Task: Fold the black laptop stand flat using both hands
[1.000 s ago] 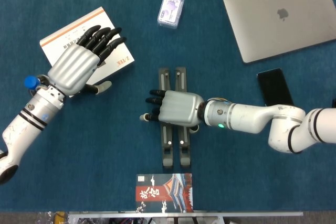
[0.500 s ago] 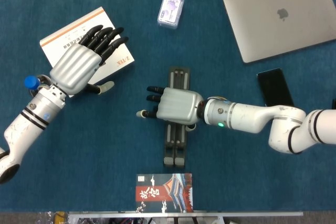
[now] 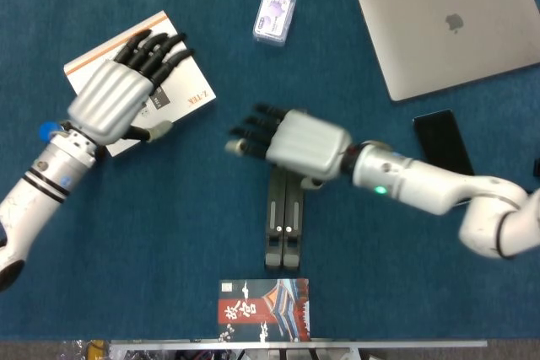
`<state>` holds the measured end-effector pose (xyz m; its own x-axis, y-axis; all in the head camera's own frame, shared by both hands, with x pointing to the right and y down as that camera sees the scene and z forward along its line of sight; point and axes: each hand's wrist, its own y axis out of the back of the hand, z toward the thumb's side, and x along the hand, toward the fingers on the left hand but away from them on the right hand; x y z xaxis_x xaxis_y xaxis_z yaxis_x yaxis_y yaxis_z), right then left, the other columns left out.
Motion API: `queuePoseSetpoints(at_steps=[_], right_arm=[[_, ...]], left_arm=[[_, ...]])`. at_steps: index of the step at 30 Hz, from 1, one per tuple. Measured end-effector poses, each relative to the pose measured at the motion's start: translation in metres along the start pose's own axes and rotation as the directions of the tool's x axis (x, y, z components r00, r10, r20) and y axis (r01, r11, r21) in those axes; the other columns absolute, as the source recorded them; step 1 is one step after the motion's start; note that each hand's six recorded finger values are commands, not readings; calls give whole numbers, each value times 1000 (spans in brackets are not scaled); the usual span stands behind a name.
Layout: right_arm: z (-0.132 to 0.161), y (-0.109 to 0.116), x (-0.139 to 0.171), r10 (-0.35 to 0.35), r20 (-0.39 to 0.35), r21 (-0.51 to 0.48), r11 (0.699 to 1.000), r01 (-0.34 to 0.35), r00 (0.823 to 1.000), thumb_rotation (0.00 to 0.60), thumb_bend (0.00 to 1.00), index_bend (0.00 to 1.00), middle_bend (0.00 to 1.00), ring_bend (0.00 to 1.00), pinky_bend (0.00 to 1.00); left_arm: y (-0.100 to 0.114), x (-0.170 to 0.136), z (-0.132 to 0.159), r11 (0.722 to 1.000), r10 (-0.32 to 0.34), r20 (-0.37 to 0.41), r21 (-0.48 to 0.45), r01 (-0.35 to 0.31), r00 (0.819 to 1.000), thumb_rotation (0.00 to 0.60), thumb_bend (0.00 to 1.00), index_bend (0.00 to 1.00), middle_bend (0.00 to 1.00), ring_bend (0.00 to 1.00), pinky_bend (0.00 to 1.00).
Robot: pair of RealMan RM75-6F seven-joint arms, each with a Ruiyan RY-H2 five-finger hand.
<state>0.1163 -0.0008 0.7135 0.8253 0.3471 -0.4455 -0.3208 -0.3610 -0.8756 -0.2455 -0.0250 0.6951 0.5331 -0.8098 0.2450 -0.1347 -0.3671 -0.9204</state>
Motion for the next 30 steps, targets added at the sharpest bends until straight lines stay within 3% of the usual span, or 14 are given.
queuePoseSetpoints(at_steps=[4, 8, 11, 15, 21, 30], right_arm=[[-25, 9, 30, -71, 139, -15, 997, 74, 988, 600, 74, 0, 25, 0, 0], [-49, 16, 65, -144, 284, 6, 989, 148, 948, 600, 75, 0, 105, 0, 0], [-66, 18, 99, -190, 402, 31, 980, 195, 896, 600, 75, 0, 133, 0, 0], [-87, 10, 152, -214, 563, 51, 973, 225, 798, 600, 75, 0, 140, 0, 0], [-101, -6, 217, -220, 721, 79, 968, 237, 658, 600, 76, 0, 140, 0, 0], [-103, -29, 287, -173, 844, 39, 964, 264, 507, 600, 76, 0, 140, 0, 0]], left_arm=[[6, -5, -12, 1000, 15, -51, 21, -14, 999, 600, 214, 0, 0, 0, 0], [10, -15, -22, 998, 33, -102, 58, -27, 994, 600, 214, 0, 0, 0, 0], [10, -26, -31, 997, 35, -156, 70, -24, 987, 600, 214, 0, 0, 0, 0], [11, -43, -39, 996, 39, -212, 86, -21, 976, 600, 213, 2, 0, 0, 0], [15, -64, -43, 996, 49, -274, 82, -28, 961, 600, 214, 2, 0, 0, 0], [13, -97, -40, 999, 23, -335, 46, -8, 942, 600, 214, 1, 0, 0, 0]])
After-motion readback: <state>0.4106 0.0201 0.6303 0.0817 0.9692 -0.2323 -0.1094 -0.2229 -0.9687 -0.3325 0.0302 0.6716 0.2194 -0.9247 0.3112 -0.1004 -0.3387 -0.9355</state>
